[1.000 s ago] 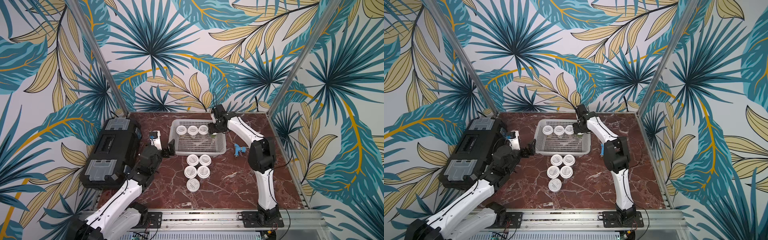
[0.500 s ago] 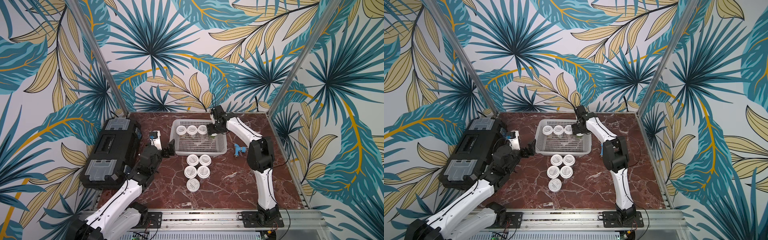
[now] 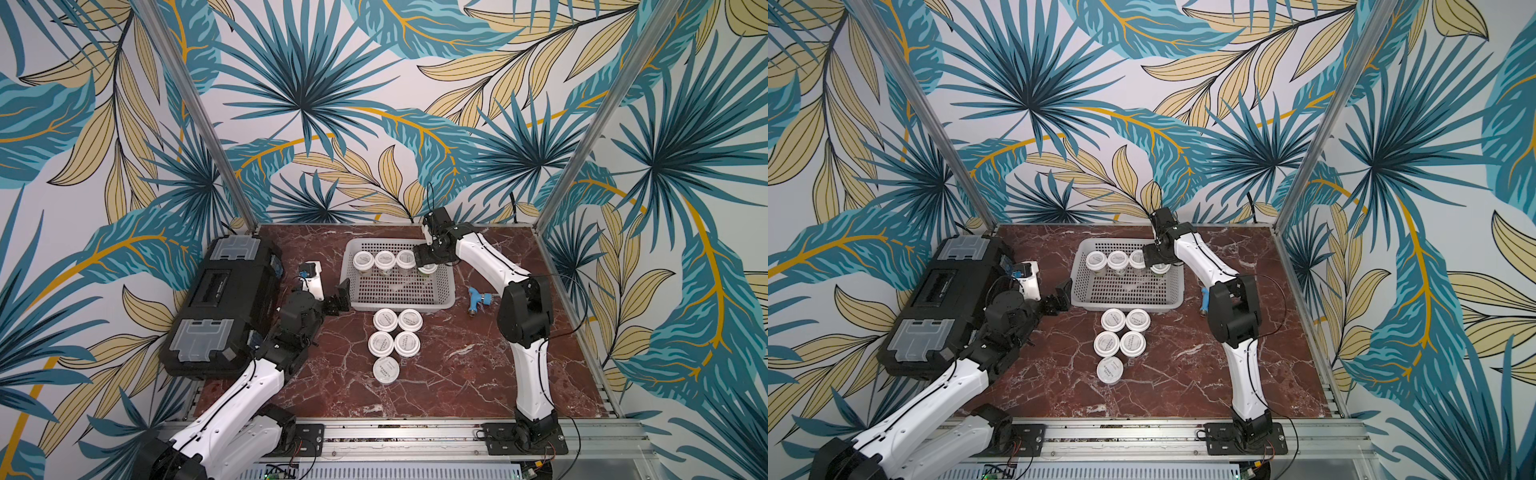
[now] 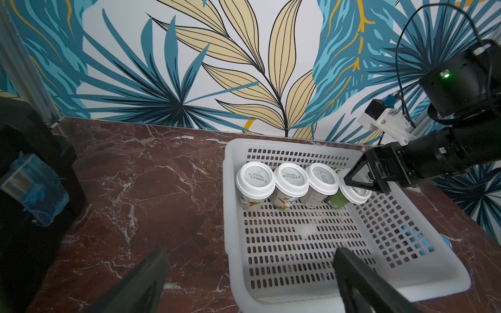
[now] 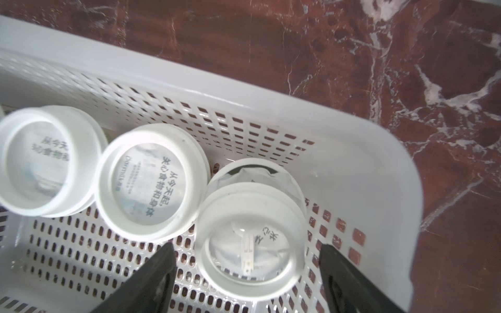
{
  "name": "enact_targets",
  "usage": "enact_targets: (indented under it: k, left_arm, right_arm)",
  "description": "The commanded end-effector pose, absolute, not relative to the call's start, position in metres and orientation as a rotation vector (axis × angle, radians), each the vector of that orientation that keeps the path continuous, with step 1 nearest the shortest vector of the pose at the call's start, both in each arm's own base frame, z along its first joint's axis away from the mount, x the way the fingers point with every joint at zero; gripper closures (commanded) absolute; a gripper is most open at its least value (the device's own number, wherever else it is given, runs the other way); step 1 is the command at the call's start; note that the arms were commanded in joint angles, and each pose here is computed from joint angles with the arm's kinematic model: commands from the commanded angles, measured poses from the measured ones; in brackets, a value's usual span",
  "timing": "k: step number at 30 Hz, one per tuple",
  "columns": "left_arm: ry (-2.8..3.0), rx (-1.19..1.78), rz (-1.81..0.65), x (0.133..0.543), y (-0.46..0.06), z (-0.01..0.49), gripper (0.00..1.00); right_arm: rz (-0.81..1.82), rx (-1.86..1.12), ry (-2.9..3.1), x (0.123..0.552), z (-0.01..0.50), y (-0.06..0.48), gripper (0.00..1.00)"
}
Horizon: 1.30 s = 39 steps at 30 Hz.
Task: Put the yogurt in the basket
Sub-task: Place the yogurt in the basket.
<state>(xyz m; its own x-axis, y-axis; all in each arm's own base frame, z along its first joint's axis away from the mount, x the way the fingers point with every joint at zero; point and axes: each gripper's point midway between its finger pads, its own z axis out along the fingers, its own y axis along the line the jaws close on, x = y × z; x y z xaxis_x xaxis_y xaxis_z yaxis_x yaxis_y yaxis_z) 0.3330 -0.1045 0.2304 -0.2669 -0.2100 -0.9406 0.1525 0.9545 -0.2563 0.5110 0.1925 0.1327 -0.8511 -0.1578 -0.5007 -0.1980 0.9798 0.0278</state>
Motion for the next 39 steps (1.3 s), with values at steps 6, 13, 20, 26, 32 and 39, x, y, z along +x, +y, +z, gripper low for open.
enact_targets:
  k: [6, 13, 20, 26, 32, 39]
  left_arm:
    - [1.793, -0.039, -0.348, 0.335, -0.104, 0.236, 0.01]
    - [1.795, -0.037, -0.355, 0.336, -0.106, 0.236, 0.01]
    - [1.804, -0.032, -0.359, 0.337, -0.107, 0.236, 0.01]
    - [1.810, -0.030, -0.352, 0.338, -0.107, 0.234, 0.01]
    - [1.820, -0.025, -0.355, 0.340, -0.109, 0.232, 0.01]
    - [1.821, -0.025, -0.351, 0.339, -0.108, 0.232, 0.01]
  right_arm:
    - [0.174, -0.251, 2.520, 0.498, 0.188, 0.193, 0.16]
    - [0.220, -0.258, 2.553, 0.476, 0.185, 0.192, 0.29]
    - [0.211, -0.246, 2.557, 0.486, 0.170, 0.194, 0.43]
    - [0.225, -0.244, 2.560, 0.500, 0.158, 0.201, 0.49]
    - [0.228, -0.247, 2.575, 0.508, 0.146, 0.205, 0.57]
    - [0.229, -0.244, 2.590, 0.511, 0.134, 0.207, 0.59]
